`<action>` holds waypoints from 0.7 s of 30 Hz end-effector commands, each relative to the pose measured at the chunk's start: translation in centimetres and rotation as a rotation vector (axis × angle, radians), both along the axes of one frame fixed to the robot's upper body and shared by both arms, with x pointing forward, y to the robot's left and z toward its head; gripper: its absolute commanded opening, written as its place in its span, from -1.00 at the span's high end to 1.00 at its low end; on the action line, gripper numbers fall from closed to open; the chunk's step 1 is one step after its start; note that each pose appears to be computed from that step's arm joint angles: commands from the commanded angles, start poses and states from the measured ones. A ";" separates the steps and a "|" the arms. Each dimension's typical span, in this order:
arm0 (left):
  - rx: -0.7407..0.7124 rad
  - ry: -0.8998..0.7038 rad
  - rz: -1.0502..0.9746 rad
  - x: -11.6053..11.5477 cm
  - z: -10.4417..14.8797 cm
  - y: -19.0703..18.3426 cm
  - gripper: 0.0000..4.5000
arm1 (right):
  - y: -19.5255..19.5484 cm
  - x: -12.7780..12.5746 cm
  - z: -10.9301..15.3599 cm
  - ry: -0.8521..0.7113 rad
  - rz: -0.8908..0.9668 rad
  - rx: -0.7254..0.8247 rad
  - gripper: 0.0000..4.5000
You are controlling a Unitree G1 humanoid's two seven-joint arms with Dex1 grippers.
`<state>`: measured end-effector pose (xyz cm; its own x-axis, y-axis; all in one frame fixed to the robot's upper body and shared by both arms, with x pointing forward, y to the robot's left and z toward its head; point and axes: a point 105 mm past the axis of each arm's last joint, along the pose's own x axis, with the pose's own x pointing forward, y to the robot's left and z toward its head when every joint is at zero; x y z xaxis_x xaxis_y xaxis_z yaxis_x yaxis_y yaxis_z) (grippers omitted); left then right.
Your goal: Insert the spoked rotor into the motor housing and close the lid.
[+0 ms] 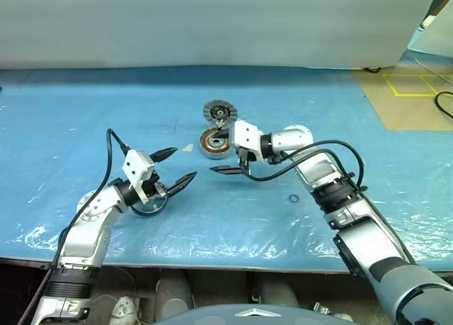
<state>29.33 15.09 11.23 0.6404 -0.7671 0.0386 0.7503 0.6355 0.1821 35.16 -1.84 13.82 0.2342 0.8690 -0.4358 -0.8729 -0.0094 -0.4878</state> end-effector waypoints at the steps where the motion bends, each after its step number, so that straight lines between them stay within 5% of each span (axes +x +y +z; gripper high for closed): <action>1: -0.005 -0.060 0.005 -0.1 1.4 0.3 -1.00 | 0.6 1.3 0.5 -0.100 0.008 -0.083 -1.00; 16: -0.013 -0.061 0.033 -0.3 1.1 0.7 -1.00 | 0.3 3.6 -1.9 -0.167 0.001 -0.224 -1.00; 21: -0.017 -0.059 0.026 -0.2 1.0 0.5 -1.00 | 0.2 3.9 -2.0 -0.172 -0.012 -0.227 -0.30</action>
<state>29.11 15.53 10.96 0.6609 -0.7491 0.0458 0.7319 0.6568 0.1817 38.68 -2.25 10.11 0.3125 0.7303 -0.6074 -0.8133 -0.1247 -0.5683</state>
